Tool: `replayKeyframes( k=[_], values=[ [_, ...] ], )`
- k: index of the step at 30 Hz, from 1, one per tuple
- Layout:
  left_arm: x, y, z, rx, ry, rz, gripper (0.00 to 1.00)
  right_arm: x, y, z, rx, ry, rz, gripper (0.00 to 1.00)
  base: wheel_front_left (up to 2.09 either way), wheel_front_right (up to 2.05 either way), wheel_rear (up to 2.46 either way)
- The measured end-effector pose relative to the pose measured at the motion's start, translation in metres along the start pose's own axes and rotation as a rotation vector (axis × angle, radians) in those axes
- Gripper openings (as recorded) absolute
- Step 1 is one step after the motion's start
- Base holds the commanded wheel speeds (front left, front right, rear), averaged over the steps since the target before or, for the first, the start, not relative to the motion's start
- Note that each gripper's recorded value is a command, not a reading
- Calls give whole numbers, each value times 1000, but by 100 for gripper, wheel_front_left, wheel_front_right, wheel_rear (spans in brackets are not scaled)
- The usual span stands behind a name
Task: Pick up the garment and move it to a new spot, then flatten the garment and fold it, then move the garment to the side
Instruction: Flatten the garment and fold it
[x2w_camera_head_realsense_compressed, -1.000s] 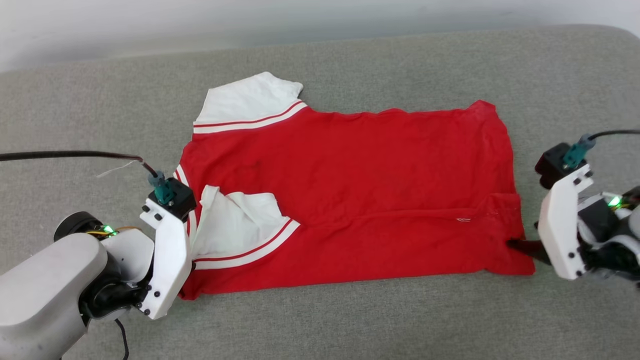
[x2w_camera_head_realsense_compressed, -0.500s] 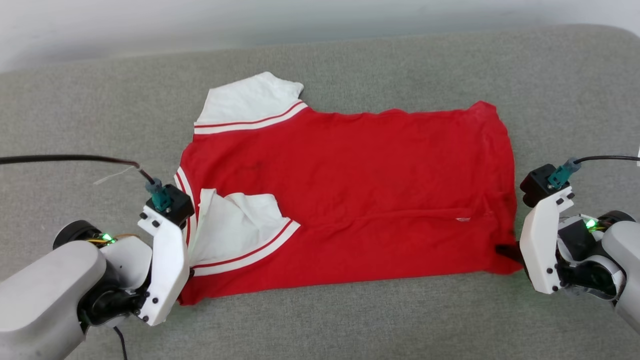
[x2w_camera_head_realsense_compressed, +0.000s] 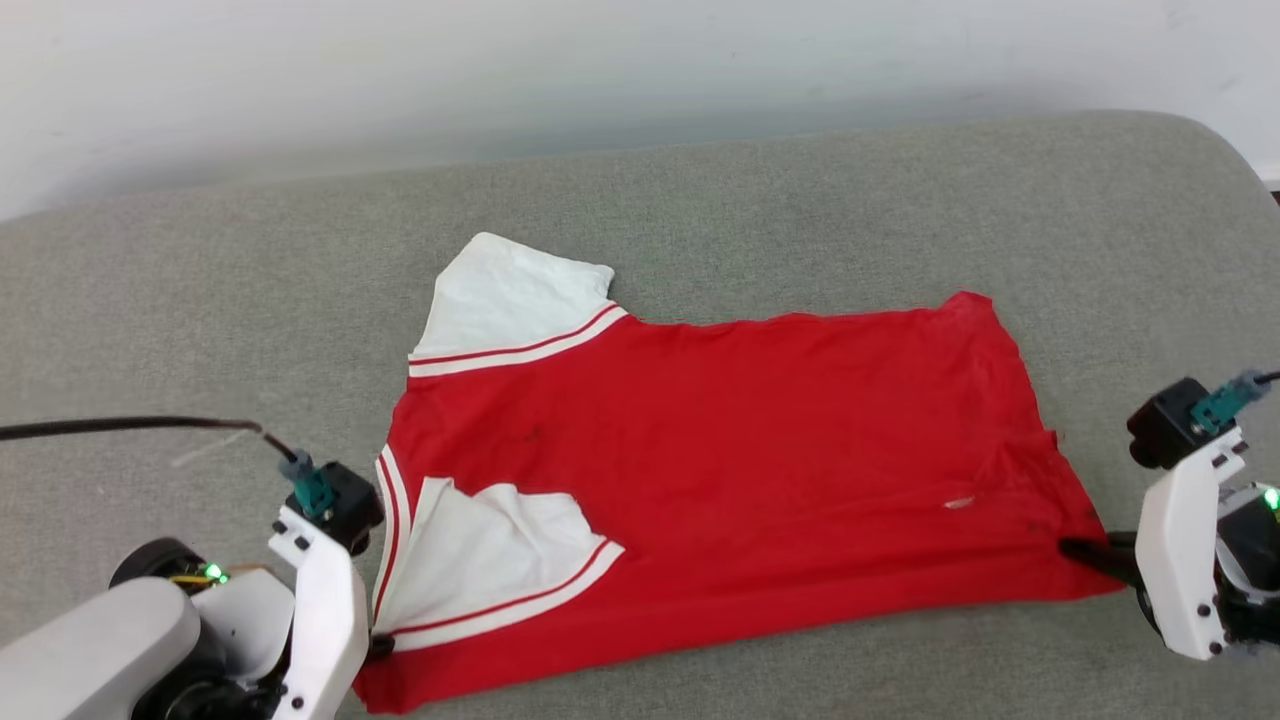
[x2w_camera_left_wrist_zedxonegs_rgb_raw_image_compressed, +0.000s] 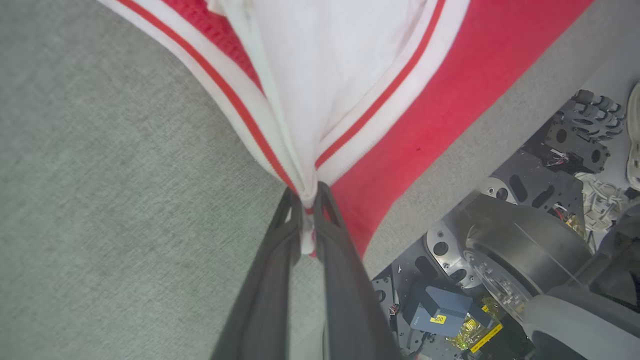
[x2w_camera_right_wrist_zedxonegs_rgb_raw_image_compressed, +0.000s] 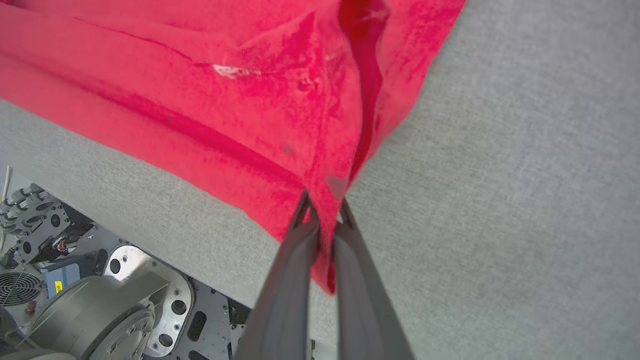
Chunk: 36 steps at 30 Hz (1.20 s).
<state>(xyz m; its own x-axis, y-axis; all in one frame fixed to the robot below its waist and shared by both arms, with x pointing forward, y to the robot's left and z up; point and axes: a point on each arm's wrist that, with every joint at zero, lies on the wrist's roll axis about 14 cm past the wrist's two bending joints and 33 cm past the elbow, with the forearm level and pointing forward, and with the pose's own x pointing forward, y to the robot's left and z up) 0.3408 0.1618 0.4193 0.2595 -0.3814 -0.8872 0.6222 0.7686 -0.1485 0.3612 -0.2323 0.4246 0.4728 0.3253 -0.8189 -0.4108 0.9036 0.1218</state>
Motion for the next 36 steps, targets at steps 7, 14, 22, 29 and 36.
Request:
replayKeyframes(
  k=[7, 14, 22, 29, 36],
  values=[
    [20, 0, -23, -49, 66, -20, 0, 18, 3, -40, 18, 101, 10, 0, 0, 0, 0],
    [26, 7, -15, -41, 35, -5, 100, 30, 8, -37, 35, 44, 10, 100, 0, 0, 0],
    [-16, 41, 51, -10, -201, 114, 100, -3, -3, 53, -85, -362, -51, 100, 0, 0, 0],
    [-40, 75, 116, 52, -374, 222, 100, -38, -14, 130, -145, -763, -124, 100, 0, 0, 0],
    [-34, 99, 170, 56, -441, 248, 100, -55, -28, 154, -128, -1000, -221, 100, 0, 0, 0]
  ],
)
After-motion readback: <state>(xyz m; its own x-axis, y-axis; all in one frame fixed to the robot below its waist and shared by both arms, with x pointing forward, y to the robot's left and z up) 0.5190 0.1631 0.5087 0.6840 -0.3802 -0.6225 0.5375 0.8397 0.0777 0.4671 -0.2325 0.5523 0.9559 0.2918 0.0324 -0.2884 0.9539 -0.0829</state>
